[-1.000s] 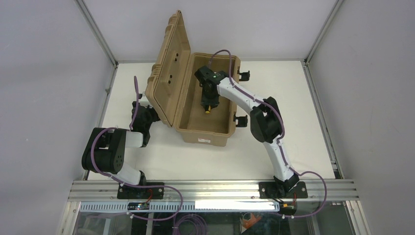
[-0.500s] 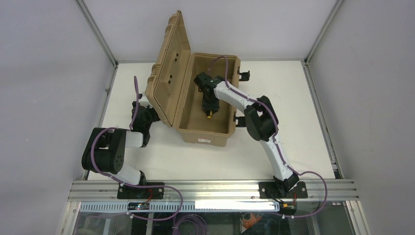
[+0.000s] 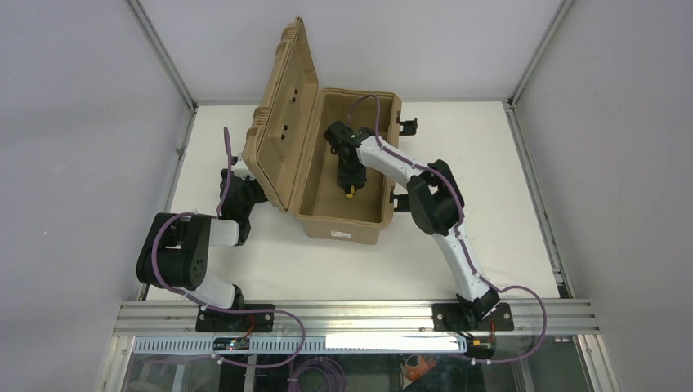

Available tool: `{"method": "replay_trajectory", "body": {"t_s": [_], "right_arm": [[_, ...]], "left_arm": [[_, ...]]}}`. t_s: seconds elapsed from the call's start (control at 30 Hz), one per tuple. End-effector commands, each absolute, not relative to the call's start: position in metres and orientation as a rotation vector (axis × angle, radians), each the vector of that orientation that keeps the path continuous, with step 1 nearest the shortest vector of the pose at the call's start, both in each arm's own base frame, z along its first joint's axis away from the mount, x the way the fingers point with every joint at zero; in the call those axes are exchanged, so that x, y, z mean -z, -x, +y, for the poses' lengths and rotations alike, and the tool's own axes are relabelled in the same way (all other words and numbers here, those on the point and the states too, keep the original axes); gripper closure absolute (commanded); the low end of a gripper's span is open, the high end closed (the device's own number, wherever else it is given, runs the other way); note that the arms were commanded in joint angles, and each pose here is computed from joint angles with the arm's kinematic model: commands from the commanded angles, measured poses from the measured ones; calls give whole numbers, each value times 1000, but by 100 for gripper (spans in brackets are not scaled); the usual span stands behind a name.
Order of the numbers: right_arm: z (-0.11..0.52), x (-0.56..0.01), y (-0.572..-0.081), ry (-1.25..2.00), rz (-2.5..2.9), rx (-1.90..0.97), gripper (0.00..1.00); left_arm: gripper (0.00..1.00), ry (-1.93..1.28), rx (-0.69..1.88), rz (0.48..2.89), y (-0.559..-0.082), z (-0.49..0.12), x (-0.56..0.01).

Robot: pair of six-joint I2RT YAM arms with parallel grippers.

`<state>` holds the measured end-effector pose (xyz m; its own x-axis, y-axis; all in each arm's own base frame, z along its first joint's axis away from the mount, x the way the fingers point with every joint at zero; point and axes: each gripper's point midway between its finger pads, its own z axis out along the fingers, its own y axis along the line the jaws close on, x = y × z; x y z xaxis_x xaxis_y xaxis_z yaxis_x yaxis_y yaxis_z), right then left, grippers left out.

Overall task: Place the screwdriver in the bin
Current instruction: Place the screwdriver in the bin, then reset both arms

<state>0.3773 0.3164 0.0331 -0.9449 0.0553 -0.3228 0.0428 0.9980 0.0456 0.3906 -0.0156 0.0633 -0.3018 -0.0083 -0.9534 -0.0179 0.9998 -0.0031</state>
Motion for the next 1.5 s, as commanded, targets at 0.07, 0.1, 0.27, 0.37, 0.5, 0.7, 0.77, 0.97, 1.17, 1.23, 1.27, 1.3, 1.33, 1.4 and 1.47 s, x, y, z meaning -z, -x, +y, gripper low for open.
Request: {"method": "replay_trajectory", "body": {"t_s": [0.07, 0.1, 0.27, 0.37, 0.5, 0.7, 0.77, 0.97, 1.17, 1.23, 1.27, 1.3, 1.33, 1.4, 1.47], "right_arm": [[320, -55, -386, -73, 2752, -77, 55], [320, -59, -388, -74, 2744, -77, 53], [322, -93, -399, -70, 2683, -114, 48], [324, -111, -403, -62, 2650, -143, 44], [323, -142, -408, -47, 2595, -166, 37], [323, -191, -414, -21, 2494, -230, 27], [324, -208, -415, -11, 2460, -254, 23], [325, -258, -420, 33, 2352, -318, 17], [317, -312, -420, 72, 2226, -351, 5], [313, -330, -418, 78, 2180, -362, 1], [310, -339, -417, 79, 2157, -363, 1], [305, -348, -417, 77, 2135, -358, 1], [300, -357, -417, 72, 2112, -354, 1], [290, -374, -414, 66, 2069, -344, 1], [277, -391, -410, 56, 2026, -327, 1]], "left_arm": [[1, 27, 8, 1824, -394, -15, -79], [1, 27, 7, 1824, -394, -15, -79], [1, 27, 8, 1825, -393, -15, -79], [1, 27, 7, 1824, -394, -15, -79], [1, 27, 8, 1825, -393, -15, -79], [1, 28, 8, 1825, -393, -15, -79], [1, 27, 7, 1824, -394, -15, -79], [1, 26, 8, 1825, -393, -15, -79], [1, 27, 8, 1825, -393, -15, -79], [1, 27, 7, 1823, -394, -15, -79], [1, 27, 8, 1825, -393, -15, -79], [1, 27, 8, 1825, -394, -15, -79], [1, 26, 8, 1825, -393, -15, -79], [1, 27, 9, 1824, -394, -15, -79], [1, 27, 8, 1825, -393, -15, -79]]}}
